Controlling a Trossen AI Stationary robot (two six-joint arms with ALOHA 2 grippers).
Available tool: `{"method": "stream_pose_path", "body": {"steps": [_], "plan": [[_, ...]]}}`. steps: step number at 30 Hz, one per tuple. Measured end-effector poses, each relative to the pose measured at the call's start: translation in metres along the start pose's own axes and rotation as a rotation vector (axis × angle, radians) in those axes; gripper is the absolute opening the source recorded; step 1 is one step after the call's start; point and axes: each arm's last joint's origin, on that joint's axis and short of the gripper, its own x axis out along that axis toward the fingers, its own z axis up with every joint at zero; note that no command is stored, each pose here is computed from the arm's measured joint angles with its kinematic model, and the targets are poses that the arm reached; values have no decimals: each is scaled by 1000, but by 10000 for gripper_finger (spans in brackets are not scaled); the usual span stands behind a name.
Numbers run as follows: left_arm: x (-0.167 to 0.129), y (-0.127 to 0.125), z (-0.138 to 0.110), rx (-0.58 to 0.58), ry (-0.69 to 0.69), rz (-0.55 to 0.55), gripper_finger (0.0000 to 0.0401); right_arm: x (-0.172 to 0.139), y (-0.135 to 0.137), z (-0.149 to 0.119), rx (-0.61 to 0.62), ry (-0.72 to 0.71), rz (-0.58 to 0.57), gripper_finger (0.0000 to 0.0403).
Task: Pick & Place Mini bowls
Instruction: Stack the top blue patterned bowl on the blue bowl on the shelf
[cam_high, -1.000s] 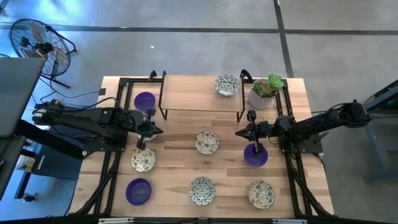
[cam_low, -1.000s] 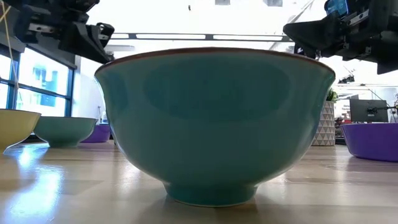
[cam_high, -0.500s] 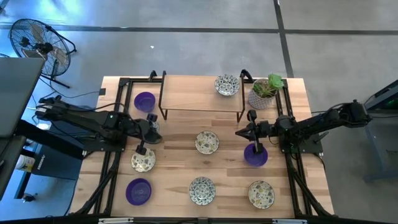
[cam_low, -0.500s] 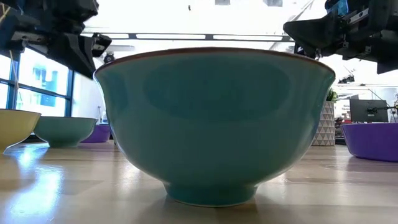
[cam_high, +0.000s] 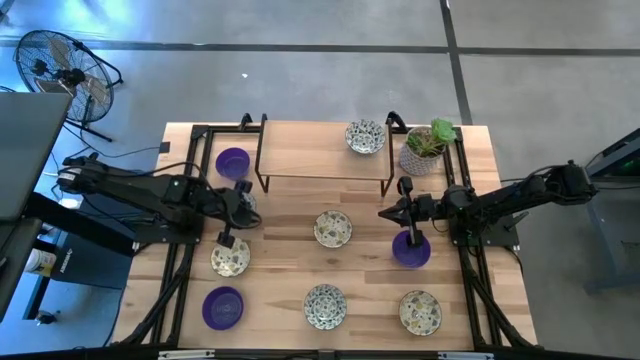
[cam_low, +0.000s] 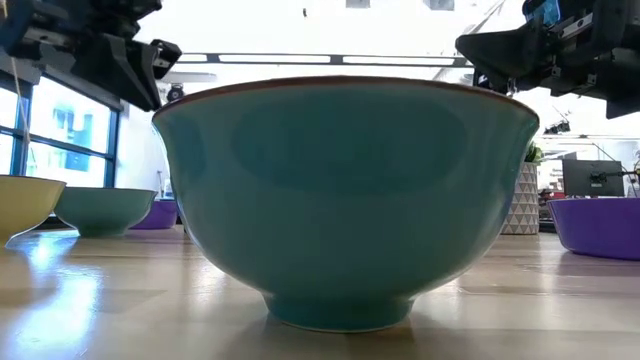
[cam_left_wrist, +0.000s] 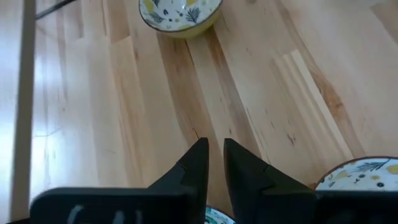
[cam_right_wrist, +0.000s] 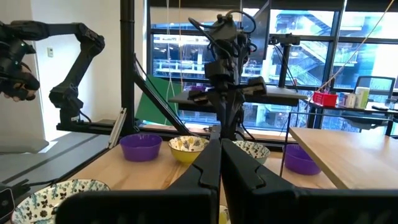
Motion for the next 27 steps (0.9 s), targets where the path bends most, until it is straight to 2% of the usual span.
{"method": "stream_pose_path", "body": {"steps": [5, 15, 18, 22, 27], "plan": [[0, 0, -2, -3, 26, -6, 49, 0, 0, 0, 0, 0, 0, 0], [25, -6, -6, -76, 201, -65, 55, 0, 0, 0, -7, 2, -1, 0], [32, -8, -8, -71, 262, -91, 80, 0, 0, 0, -7, 3, -2, 0], [39, -11, -8, -99, 294, -139, 133, 0, 0, -1, -7, 7, -4, 0], [35, -8, -1, -102, 408, -145, 191, 0, 0, -1, -8, 7, -4, 0]]}}
